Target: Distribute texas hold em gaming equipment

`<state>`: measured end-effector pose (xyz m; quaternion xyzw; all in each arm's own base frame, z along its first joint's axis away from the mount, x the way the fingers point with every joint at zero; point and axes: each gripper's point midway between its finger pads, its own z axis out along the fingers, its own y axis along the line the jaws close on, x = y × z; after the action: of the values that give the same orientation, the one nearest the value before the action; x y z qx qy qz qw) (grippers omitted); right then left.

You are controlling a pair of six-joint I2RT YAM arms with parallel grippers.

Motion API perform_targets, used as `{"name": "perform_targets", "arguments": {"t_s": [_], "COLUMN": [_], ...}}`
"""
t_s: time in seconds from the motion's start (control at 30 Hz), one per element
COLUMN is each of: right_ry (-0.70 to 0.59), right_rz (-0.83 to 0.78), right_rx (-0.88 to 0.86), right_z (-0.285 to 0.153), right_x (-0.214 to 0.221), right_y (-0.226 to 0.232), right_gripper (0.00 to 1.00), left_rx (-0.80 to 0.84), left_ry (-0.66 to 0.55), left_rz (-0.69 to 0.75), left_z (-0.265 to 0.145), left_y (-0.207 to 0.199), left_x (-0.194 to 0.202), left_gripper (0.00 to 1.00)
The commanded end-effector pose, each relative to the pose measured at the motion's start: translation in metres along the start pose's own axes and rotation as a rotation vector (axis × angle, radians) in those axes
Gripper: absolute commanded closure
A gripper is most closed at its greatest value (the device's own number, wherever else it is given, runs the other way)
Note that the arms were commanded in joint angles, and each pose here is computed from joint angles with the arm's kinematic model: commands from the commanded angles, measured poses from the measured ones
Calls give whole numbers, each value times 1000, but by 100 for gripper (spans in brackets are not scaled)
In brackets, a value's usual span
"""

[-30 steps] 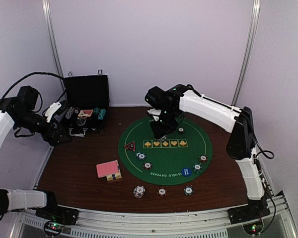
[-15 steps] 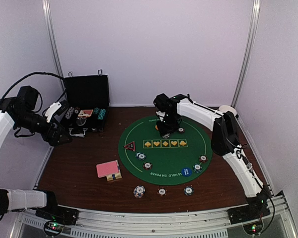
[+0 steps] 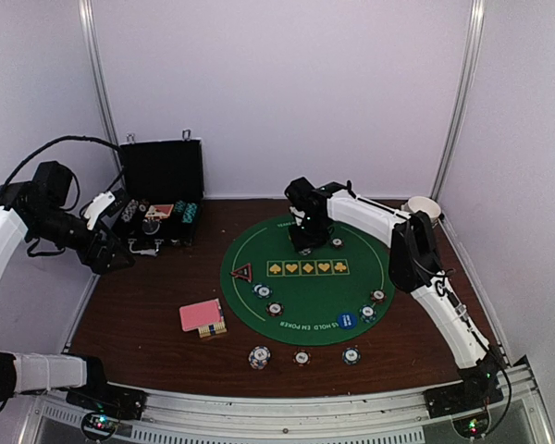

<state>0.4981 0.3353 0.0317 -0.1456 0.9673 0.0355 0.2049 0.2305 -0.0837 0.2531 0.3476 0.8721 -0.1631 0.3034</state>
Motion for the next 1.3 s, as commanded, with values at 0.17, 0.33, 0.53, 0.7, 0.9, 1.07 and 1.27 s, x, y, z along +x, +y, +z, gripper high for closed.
{"name": "perform_targets", "arguments": {"t_s": [0.17, 0.33, 0.53, 0.7, 0.9, 1.07, 1.27], "right_ry": [-60, -87, -131, -162, -188, -125, 32], "right_rz": [52, 44, -24, -83, -239, -358, -560], "right_rx": [8, -24, -74, -66, 6, -58, -228], "right_z": [-3, -26, -73, -116, -176, -197, -204], "right_x": [-19, -27, -28, -17, 19, 82, 191], "right_y": [-9, 2, 36, 58, 89, 127, 187], "right_gripper": [38, 36, 40, 40, 30, 25, 13], "left_rx": [10, 6, 4, -7, -15, -19, -21], "left_ry": [15, 14, 9, 4, 4, 5, 17], "left_rz": [13, 15, 18, 24, 27, 28, 32], "left_z": [3, 3, 1, -1, -3, -5, -6], "left_y": [-2, -3, -4, -5, -6, -6, -7], "left_x": [5, 6, 6, 6, 7, 8, 10], "left_gripper": [2, 3, 2, 2, 2, 2, 2]}}
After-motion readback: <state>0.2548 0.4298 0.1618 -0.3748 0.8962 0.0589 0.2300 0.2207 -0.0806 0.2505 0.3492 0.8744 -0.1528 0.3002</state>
